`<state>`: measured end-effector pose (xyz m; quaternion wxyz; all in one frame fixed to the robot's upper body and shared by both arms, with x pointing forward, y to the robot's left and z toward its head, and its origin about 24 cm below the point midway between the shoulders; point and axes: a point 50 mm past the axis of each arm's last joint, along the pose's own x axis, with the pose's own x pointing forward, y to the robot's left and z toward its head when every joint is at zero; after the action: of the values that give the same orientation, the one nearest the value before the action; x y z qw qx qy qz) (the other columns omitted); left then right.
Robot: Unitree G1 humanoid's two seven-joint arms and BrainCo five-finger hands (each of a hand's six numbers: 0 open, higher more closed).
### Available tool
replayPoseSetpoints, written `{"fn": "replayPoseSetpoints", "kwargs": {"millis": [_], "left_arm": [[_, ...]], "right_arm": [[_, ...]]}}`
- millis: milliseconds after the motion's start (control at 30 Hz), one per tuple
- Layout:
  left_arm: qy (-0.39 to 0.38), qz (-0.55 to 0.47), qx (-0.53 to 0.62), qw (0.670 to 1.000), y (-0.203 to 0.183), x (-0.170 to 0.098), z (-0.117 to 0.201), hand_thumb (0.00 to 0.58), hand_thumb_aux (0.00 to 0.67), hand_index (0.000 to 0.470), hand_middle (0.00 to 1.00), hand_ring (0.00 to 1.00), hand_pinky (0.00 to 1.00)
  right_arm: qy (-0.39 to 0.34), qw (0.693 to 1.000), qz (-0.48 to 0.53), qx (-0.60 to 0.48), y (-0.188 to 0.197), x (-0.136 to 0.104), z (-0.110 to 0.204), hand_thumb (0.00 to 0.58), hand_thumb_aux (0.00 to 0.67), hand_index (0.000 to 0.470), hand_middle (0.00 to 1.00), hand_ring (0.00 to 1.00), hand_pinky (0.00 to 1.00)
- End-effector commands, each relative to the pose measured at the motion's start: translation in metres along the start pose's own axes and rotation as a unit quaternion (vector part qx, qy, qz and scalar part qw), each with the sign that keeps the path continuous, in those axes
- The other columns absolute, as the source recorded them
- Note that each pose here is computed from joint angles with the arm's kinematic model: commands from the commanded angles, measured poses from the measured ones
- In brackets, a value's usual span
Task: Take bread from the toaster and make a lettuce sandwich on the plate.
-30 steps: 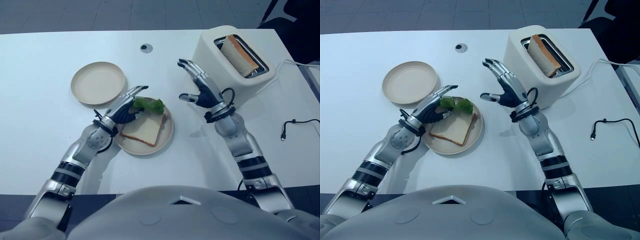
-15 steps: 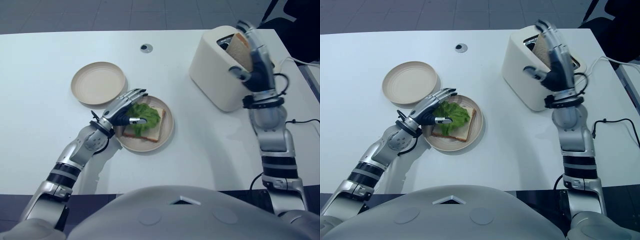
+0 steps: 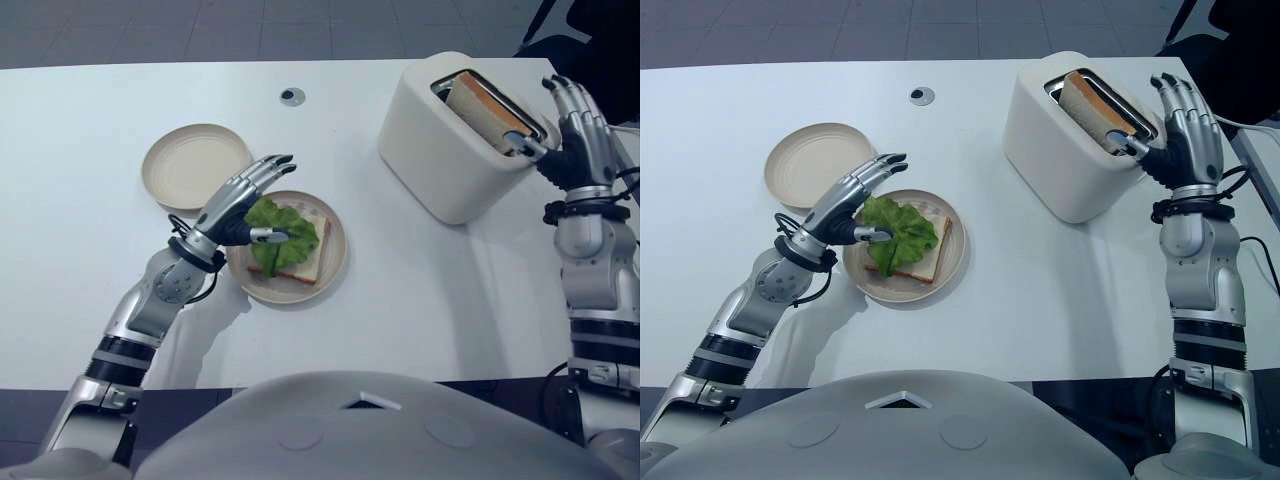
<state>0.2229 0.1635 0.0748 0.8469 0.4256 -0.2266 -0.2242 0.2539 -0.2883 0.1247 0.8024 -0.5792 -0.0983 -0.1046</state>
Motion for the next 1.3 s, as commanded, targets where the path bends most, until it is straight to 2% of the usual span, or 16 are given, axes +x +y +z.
{"fn": "replayPoseSetpoints", "kwargs": {"millis": [33,133,167,200,233,533,600,733,800,867,1000,1067,1200,1300], "left_arm": [[0.003,0.001,-0.005,1.000,0.001,-0.001,-0.001,0.000,0.000,0.000,0.00,0.00,0.00],[0.006,0.004,-0.009,1.000,0.001,-0.001,-0.002,0.000,0.000,0.000,0.00,0.00,0.00],[0.007,0.005,-0.010,1.000,0.000,-0.001,-0.002,0.000,0.000,0.000,0.00,0.00,0.00],[0.007,0.005,-0.011,1.000,0.000,-0.002,-0.002,0.000,0.000,0.000,0.00,0.00,0.00],[0.008,0.006,-0.011,1.000,0.000,-0.002,-0.003,0.000,0.000,0.000,0.00,0.00,0.00],[0.013,0.012,-0.016,1.000,-0.001,-0.001,-0.003,0.000,0.000,0.000,0.00,0.00,0.00],[0.016,0.018,-0.019,1.000,0.000,-0.001,-0.005,0.000,0.000,0.000,0.00,0.00,0.00],[0.026,0.057,-0.025,0.998,0.009,0.000,-0.011,0.000,0.000,0.000,0.00,0.00,0.00],[0.021,0.116,-0.028,0.993,0.023,0.002,-0.011,0.000,0.000,0.000,0.00,0.00,0.00],[0.012,0.207,-0.033,0.978,0.046,0.001,-0.010,0.000,0.000,0.000,0.00,0.00,0.00],[0.015,0.365,-0.053,0.929,0.084,-0.013,-0.017,0.000,0.000,0.000,0.00,0.00,0.00],[0.015,0.415,-0.063,0.908,0.095,-0.020,-0.019,0.000,0.000,0.000,0.00,0.00,0.00],[0.020,0.438,-0.058,0.897,0.098,-0.026,-0.023,0.000,0.000,0.000,0.00,0.00,0.00],[0.015,0.409,-0.051,0.911,0.090,-0.023,-0.023,0.000,0.000,0.000,0.00,0.00,0.00]], "right_arm": [[-0.023,0.999,0.022,-0.013,0.004,0.001,0.008,0.000,0.000,0.000,0.00,0.00,0.00],[-0.050,0.998,0.020,-0.013,0.002,0.001,0.018,0.014,0.008,0.006,0.00,0.00,0.00],[-0.052,0.998,0.015,-0.014,0.000,0.002,0.019,0.530,0.473,0.332,0.07,0.07,0.07],[-0.053,0.998,0.010,-0.016,-0.001,0.002,0.020,0.580,0.670,0.470,0.98,0.98,0.98],[-0.053,0.998,0.004,-0.017,-0.003,0.003,0.020,0.580,0.670,0.470,1.00,1.00,1.00],[-0.074,0.993,-0.087,0.015,-0.025,0.010,0.032,0.580,0.670,0.470,1.00,1.00,1.00],[-0.117,0.981,-0.148,0.042,-0.040,0.012,0.050,0.580,0.670,0.470,1.00,1.00,1.00],[-0.249,0.924,-0.253,0.141,-0.060,0.001,0.101,0.580,0.670,0.470,1.00,1.00,1.00],[-0.303,0.902,-0.217,0.219,-0.045,-0.008,0.125,0.580,0.670,0.470,1.00,1.00,1.00],[-0.331,0.876,-0.128,0.326,-0.024,-0.015,0.144,0.580,0.670,0.470,1.00,1.00,1.00],[-0.326,0.835,0.082,0.437,0.027,-0.026,0.161,0.580,0.670,0.470,1.00,1.00,1.00],[-0.289,0.823,0.157,0.463,0.053,-0.029,0.161,0.580,0.670,0.470,1.00,1.00,1.00],[-0.222,0.796,0.260,0.499,0.104,-0.047,0.177,0.580,0.670,0.470,1.00,1.00,1.00],[-0.196,0.805,0.272,0.490,0.124,-0.050,0.187,0.580,0.670,0.470,1.00,1.00,1.00]]}}
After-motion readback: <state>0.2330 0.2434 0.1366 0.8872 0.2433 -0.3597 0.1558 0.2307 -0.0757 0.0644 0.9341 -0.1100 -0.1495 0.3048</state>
